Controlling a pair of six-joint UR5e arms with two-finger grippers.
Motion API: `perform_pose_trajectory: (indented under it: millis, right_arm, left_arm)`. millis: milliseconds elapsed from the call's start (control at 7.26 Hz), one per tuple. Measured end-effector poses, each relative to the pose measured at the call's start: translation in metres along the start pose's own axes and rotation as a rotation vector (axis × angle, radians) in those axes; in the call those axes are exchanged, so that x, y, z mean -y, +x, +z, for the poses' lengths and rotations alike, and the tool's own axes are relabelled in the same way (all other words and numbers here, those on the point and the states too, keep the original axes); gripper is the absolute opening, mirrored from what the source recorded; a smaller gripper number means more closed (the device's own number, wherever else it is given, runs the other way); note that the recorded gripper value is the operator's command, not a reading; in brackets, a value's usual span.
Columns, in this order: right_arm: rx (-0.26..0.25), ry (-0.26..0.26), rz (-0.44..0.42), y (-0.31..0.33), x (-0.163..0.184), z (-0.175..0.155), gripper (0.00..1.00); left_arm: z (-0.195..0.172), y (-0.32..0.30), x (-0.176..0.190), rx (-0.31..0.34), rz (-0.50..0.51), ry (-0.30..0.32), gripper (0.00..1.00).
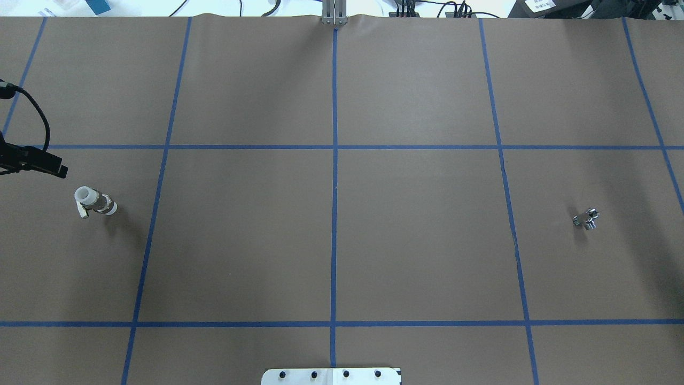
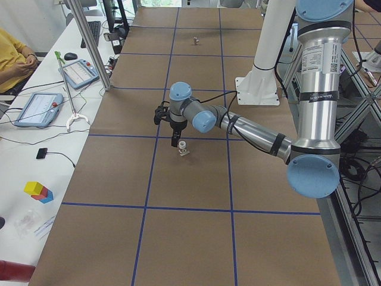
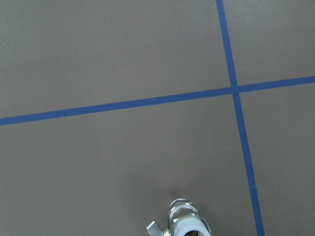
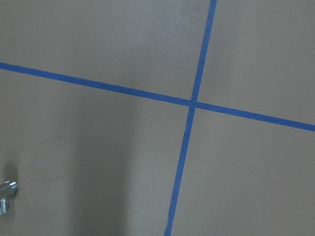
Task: Assemble PPR valve and pipe with both arms
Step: 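Lower the left gripper over the upright white-and-chrome valve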
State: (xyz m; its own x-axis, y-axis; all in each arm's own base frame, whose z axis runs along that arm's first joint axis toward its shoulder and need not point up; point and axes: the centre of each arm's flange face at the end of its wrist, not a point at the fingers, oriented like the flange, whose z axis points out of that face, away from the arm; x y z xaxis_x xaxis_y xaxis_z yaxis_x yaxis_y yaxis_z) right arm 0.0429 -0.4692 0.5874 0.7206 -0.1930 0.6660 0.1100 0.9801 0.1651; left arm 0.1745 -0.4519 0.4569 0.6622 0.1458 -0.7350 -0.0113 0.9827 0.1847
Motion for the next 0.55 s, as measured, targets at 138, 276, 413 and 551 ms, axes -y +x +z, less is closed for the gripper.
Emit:
perform_pose_trajectory:
  millis: [138, 276, 413, 551]
  right_arm:
    - [0.007, 0.005, -0.003, -0.005, -0.01, -0.003, 1.0]
    - [0.01, 0.01, -0.005, -0.01, -0.021, -0.008, 1.0]
    - [0.008, 0.016, -0.001, -0.012, -0.029, -0.011, 1.0]
    - [0.006, 0.027, 0.0, -0.015, -0.032, -0.014, 1.0]
  left_arm:
    - [-0.002, -0.001, -0.004, 0.003, -0.004, -0.005, 1.0]
    - [-0.002, -0.007, -0.008, 0.008, -0.007, -0.018, 1.0]
    - [-0.004, -0.017, -0.016, 0.003, 0.001, -0.036, 1.0]
    - [-0.011, -0.023, -0.023, -0.008, 0.011, -0.045, 1.0]
